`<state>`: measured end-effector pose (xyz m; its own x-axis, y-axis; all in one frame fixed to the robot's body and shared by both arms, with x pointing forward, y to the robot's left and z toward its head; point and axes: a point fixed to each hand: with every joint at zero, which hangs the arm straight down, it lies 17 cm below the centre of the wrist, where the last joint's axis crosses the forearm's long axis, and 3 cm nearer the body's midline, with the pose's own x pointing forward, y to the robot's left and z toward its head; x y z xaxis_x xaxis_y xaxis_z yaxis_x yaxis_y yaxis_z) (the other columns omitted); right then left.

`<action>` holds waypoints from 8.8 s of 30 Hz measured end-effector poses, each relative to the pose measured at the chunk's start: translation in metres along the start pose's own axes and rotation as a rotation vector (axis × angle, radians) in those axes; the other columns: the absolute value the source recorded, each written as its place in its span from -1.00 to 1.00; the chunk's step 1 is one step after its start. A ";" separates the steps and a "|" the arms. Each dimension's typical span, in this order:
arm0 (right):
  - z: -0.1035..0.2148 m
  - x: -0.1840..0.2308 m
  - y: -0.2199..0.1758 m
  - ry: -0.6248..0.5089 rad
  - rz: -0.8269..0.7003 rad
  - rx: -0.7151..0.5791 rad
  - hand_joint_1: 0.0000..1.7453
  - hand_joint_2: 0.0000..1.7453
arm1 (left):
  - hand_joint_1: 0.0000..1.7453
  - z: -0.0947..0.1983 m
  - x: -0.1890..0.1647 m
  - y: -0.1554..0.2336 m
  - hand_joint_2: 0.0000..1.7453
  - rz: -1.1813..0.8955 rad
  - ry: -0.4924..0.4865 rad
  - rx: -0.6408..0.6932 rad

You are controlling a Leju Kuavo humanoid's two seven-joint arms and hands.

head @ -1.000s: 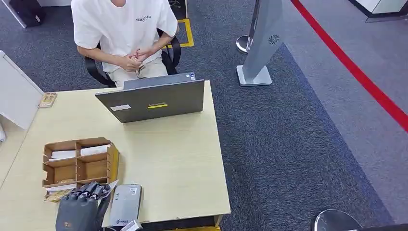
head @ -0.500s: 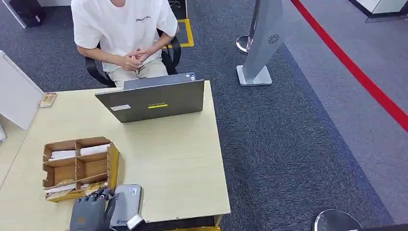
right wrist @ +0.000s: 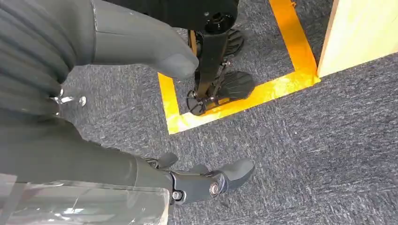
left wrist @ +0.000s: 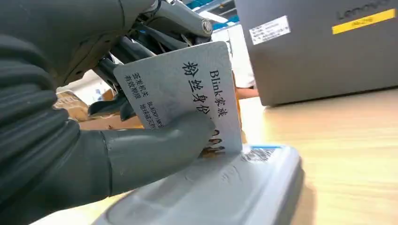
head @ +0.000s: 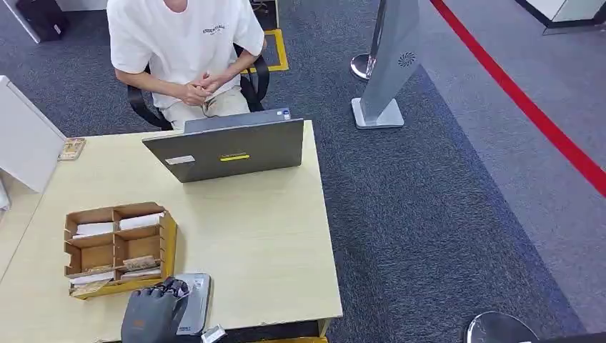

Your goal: Pass the card to the sensor for recognition and then transmit it.

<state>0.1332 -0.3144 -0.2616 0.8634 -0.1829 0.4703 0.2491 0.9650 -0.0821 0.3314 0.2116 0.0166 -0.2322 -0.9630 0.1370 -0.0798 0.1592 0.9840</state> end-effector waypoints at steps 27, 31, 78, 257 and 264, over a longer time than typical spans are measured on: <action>-0.002 0.006 0.003 -0.010 0.035 0.010 -1.00 1.00 | 1.00 -0.014 0.023 0.094 1.00 -0.102 -0.169 0.295; -0.003 0.013 0.006 -0.020 0.045 0.015 -1.00 1.00 | 1.00 -0.028 0.045 0.176 1.00 -0.130 -0.269 0.516; -0.005 0.035 0.057 0.004 0.240 0.132 -1.00 1.00 | 1.00 -0.218 -0.118 0.399 1.00 -0.505 0.040 0.838; 0.008 -0.022 0.035 0.075 0.030 0.044 -1.00 1.00 | -1.00 0.053 -0.098 0.065 1.00 -0.065 0.306 0.244; 0.008 -0.021 0.035 0.074 0.030 0.045 -1.00 1.00 | -1.00 0.054 -0.097 0.059 1.00 -0.055 0.306 0.232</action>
<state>0.1206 -0.2754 -0.2675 0.9006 -0.1651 0.4022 0.2039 0.9774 -0.0553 0.2969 0.3258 0.0549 0.0759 -0.9862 0.1472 -0.3089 0.1171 0.9438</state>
